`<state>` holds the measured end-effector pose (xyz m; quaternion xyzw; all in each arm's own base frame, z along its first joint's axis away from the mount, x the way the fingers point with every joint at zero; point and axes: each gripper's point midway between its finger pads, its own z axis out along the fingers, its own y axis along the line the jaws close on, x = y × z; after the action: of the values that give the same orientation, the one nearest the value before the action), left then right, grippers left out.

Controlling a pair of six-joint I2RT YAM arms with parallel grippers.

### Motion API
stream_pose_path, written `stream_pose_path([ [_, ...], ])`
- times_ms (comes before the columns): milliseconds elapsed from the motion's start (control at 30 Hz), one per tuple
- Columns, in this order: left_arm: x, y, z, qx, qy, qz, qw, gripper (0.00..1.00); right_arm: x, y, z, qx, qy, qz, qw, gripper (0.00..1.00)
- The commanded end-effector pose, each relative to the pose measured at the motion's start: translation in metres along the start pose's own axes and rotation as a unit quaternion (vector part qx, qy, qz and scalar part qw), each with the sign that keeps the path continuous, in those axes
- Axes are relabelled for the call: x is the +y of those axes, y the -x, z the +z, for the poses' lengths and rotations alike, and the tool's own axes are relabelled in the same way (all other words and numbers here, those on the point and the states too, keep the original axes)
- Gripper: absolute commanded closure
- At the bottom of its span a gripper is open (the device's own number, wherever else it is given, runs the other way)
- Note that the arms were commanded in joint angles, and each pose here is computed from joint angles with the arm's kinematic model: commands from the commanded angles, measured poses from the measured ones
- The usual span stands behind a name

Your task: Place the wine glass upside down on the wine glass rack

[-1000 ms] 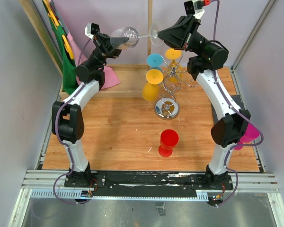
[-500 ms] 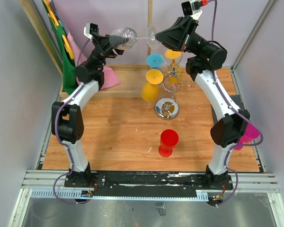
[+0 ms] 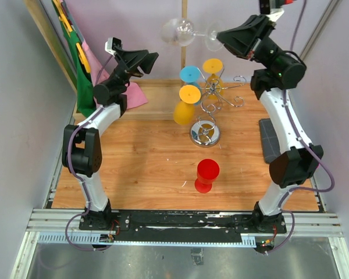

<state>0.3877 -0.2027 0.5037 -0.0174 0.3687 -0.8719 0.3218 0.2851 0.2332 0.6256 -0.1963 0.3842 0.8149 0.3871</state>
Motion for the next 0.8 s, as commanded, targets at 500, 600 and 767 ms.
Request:
stream_pose_path([
  [500, -0.073, -0.051, -0.013, 0.081, -0.085, 0.023, 0.993, 0.52, -0.019, 0.089, -0.133, -0.099, -0.275, -0.223, 0.93, 0.99],
  [600, -0.066, -0.052, -0.013, 0.082, -0.064, 0.026, 0.994, 0.52, -0.043, 0.094, -0.15, -0.1, -0.313, -0.21, 0.921, 0.99],
  [767, -0.063, -0.056, -0.011, 0.088, -0.04, 0.042, 0.994, 0.53, -0.08, 0.098, -0.18, -0.098, -0.386, -0.195, 0.896, 0.99],
])
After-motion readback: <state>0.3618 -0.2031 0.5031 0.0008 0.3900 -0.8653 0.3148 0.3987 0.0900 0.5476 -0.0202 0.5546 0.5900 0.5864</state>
